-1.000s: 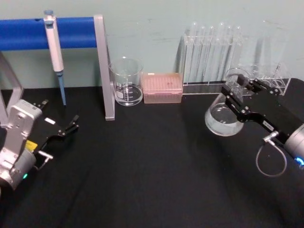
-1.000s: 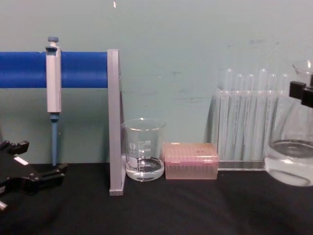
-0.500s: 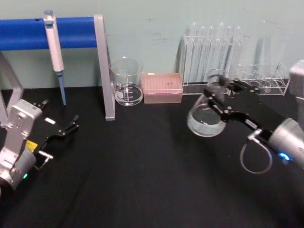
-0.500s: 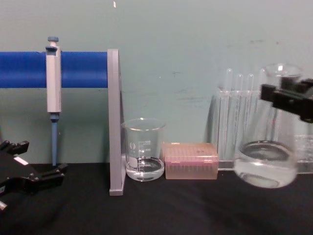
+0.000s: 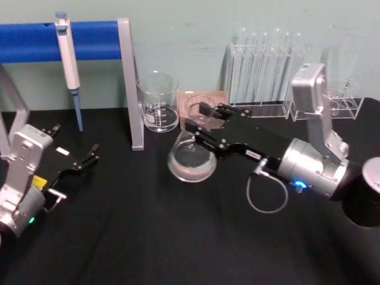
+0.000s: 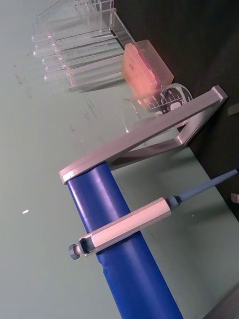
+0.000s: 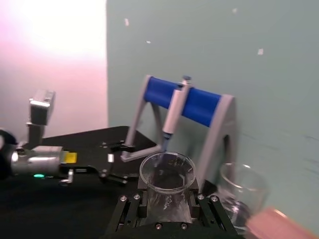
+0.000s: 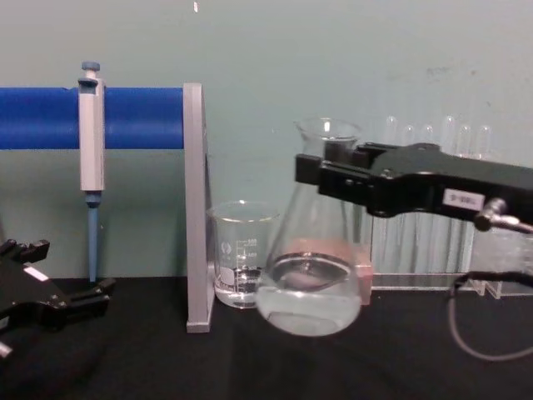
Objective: Grasp the erlenmeyer flask with one hand, shake it three times, then place it back.
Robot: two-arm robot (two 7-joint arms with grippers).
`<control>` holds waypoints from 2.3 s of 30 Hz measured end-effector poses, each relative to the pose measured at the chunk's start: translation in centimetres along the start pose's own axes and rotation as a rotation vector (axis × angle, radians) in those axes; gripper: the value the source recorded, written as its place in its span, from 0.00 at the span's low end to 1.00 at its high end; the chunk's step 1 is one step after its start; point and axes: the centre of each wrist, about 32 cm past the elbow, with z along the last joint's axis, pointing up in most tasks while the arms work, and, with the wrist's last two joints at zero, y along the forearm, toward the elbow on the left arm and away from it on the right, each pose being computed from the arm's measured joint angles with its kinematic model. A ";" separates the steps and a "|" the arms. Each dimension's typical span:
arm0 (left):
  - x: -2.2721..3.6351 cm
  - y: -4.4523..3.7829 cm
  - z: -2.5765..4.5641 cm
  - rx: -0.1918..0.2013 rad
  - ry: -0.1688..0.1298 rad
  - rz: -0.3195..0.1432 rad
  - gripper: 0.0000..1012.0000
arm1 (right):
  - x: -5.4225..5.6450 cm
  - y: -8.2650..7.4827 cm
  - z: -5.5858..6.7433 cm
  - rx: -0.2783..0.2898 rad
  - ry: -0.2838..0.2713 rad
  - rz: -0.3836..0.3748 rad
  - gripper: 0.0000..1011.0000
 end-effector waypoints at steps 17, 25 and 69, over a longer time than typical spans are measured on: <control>0.00 0.00 0.00 0.000 0.000 0.000 0.99 | 0.2 1.6 -0.3 0.006 0.022 0.092 0.44; 0.00 0.00 0.00 0.000 0.000 0.000 0.99 | 0.3 1.6 -0.2 0.001 0.017 0.103 0.44; 0.00 0.00 0.00 0.000 0.000 0.000 0.99 | 2.4 0.7 -3.6 -0.078 0.047 0.182 0.44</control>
